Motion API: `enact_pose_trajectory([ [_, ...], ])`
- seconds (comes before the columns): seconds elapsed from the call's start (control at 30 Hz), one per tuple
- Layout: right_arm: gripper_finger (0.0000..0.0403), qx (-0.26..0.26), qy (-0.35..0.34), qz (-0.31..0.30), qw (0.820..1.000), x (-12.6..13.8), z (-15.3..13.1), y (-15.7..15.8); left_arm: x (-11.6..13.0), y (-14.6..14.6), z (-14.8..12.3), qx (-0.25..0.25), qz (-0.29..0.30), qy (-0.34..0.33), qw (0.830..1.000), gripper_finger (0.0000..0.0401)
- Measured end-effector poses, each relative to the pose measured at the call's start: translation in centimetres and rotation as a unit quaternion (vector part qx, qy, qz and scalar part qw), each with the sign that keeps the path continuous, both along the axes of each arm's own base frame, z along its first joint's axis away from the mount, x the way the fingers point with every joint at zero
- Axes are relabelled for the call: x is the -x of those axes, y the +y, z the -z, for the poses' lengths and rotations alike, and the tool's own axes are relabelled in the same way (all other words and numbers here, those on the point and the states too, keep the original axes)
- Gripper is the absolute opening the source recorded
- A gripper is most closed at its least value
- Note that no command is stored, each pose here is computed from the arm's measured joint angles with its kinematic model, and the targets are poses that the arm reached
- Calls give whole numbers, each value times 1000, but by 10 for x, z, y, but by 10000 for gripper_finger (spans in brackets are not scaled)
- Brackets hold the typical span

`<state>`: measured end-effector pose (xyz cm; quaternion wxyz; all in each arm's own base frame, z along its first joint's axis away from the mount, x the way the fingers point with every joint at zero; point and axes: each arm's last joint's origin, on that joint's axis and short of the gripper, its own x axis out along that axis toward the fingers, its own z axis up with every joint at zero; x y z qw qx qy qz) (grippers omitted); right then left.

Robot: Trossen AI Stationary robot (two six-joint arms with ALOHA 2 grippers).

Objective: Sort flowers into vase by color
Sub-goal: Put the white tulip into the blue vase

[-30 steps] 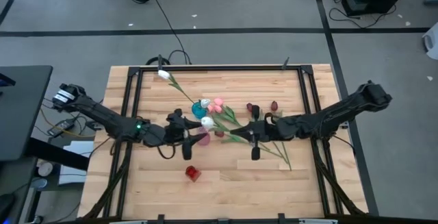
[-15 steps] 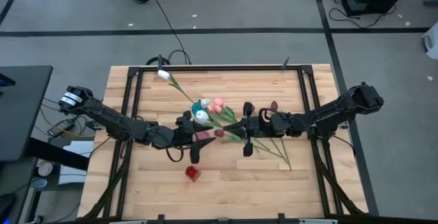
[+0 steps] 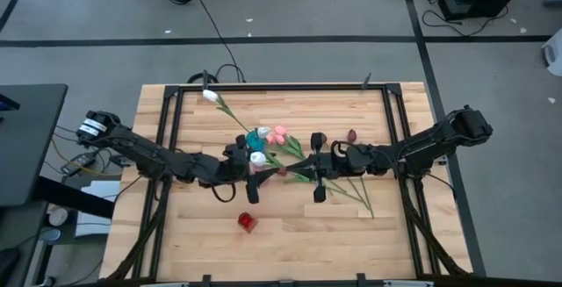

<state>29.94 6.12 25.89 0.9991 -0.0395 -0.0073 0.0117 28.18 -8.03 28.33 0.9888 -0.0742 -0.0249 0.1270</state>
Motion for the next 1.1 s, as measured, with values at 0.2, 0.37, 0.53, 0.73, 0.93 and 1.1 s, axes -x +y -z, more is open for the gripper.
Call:
enact_pose_trajectory([
  [0.2, 8, -1, -14, 1, 1000, 0, -3, 0, 0, -1, 0, -7, 19, -1, 1000, 208],
  [0.37, 8, -1, -19, 1, 1000, 0, -4, 0, -1, 0, -1, -7, 19, -6, 1000, 208],
  [0.53, 8, 0, -20, 6, 1000, 0, -4, -4, -3, 3, -3, -1, 14, -27, 1000, 208],
  [0.73, 8, 0, -18, 13, 1000, -1, -4, -9, -15, 2, 0, -13, 14, -26, 999, 208],
  [0.93, 8, 1, -12, 12, 1000, -2, -3, -9, -20, 2, -7, -33, -14, -28, 999, 208],
  [1.1, 8, 2, -11, 3, 1000, -2, -2, -9, -21, 2, -15, -29, -26, -37, 999, 189],
])
